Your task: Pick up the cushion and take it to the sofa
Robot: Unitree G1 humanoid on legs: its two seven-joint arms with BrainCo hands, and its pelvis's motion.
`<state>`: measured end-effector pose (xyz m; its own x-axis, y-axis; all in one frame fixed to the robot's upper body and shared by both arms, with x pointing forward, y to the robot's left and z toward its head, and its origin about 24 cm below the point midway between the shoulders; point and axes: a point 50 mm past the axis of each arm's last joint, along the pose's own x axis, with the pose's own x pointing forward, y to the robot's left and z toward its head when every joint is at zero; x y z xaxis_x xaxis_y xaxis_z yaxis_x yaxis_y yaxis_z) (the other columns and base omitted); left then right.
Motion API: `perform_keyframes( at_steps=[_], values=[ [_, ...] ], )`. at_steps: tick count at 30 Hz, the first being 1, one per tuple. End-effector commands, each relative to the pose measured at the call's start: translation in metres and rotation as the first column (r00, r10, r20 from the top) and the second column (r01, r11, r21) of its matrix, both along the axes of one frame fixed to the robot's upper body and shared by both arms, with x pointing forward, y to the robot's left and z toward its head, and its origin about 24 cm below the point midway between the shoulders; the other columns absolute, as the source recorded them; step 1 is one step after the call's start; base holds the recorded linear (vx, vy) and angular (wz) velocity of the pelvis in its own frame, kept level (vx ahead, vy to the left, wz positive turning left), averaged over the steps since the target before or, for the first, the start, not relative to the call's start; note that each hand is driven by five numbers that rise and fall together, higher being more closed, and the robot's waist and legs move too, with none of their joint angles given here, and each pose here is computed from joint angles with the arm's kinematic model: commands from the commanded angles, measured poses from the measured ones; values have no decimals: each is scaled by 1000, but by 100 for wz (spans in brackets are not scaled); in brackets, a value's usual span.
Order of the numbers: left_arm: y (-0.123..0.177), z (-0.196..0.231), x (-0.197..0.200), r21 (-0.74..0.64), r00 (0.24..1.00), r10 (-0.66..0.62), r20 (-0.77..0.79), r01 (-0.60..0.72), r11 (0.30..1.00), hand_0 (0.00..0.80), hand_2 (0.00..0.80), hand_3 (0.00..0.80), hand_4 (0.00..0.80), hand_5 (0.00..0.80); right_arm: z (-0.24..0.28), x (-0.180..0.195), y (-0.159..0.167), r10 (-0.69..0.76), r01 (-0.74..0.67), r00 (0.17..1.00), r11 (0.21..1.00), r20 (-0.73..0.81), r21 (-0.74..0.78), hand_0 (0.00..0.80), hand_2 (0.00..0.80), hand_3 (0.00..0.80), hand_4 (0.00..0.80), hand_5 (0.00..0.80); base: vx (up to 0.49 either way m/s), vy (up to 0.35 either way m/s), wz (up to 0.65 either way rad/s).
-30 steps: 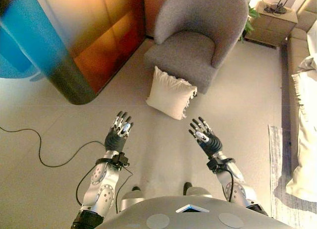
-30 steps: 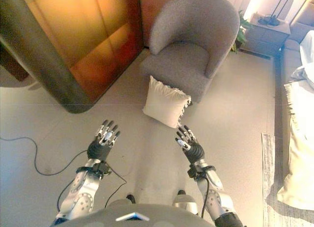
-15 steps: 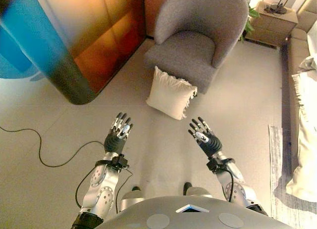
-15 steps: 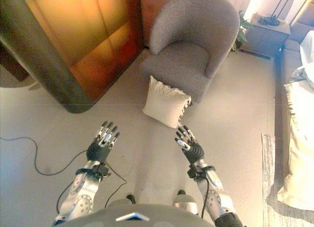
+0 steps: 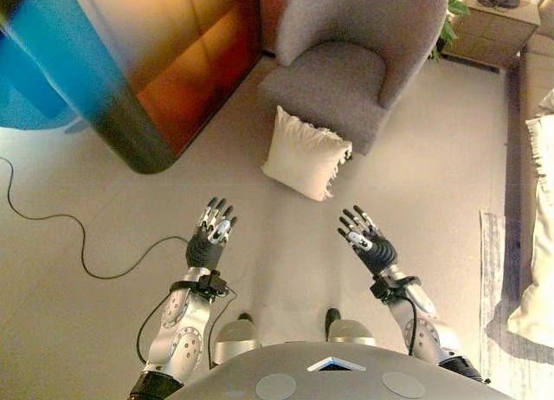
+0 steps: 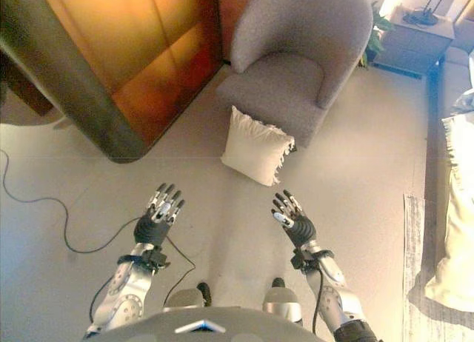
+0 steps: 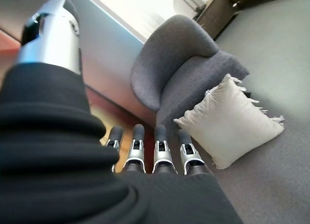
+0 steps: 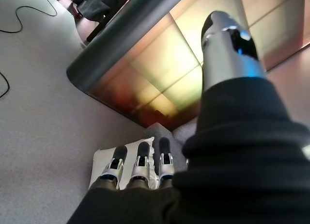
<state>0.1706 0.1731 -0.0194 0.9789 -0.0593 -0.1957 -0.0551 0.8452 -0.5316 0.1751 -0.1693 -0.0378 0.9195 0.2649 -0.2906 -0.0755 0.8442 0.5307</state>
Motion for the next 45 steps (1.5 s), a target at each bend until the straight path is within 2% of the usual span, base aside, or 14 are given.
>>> perform_keyframes(
  at_steps=[1, 7, 13, 22, 32, 37, 41, 45],
  values=[
    [9, 26, 16, 6, 988, 42, 151, -44, 999, 0, 0, 0, 0, 0, 23, 20, 6, -28, 17, 989, 997, 145, 80, 0, 0, 0, 0, 0, 30, 169, -13],
    [15, 29, 25, 60, 987, -7, 159, -3, 998, 0, 0, 0, 0, 0, 22, 17, 12, -94, 81, 983, 993, 160, 87, 0, 0, 0, 0, 0, -49, 241, -1],
    [19, 27, 23, 55, 991, -27, 132, 20, 998, 0, 0, 0, 0, 0, 21, 8, 6, -118, 106, 982, 991, 147, 86, 0, 0, 0, 0, 0, 70, 150, 15],
    [9, 24, 19, 73, 989, -65, 132, 55, 996, 0, 0, 0, 0, 0, 24, 21, -1, -134, 117, 978, 986, 157, 114, 0, 0, 0, 0, 0, 273, -105, -2],
    [2, 13, 6, 58, 992, -113, 61, 109, 992, 0, 0, 0, 0, 0, 12, 0, -13, -208, 205, 975, 977, 71, 53, 0, 0, 0, 0, 0, 472, -114, 3],
    [2, 19, 10, 1, 989, -106, 108, 106, 994, 0, 0, 0, 0, 0, 10, -12, -27, -208, 208, 975, 978, 76, 8, 0, 0, 0, 0, 0, 401, -252, 9],
    [-3, 22, 17, -58, 990, -58, 127, 66, 996, 0, 0, 0, 0, 0, 11, -4, -37, -224, 225, 968, 974, 109, 1, 0, 0, 0, 0, 0, 294, -183, -46],
    [-2, 24, 19, -45, 985, -41, 166, 49, 998, 0, 0, 0, 0, 0, 9, 3, -38, -208, 211, 974, 977, 94, -27, 0, 0, 0, 0, 0, 233, 69, -92]
  ],
)
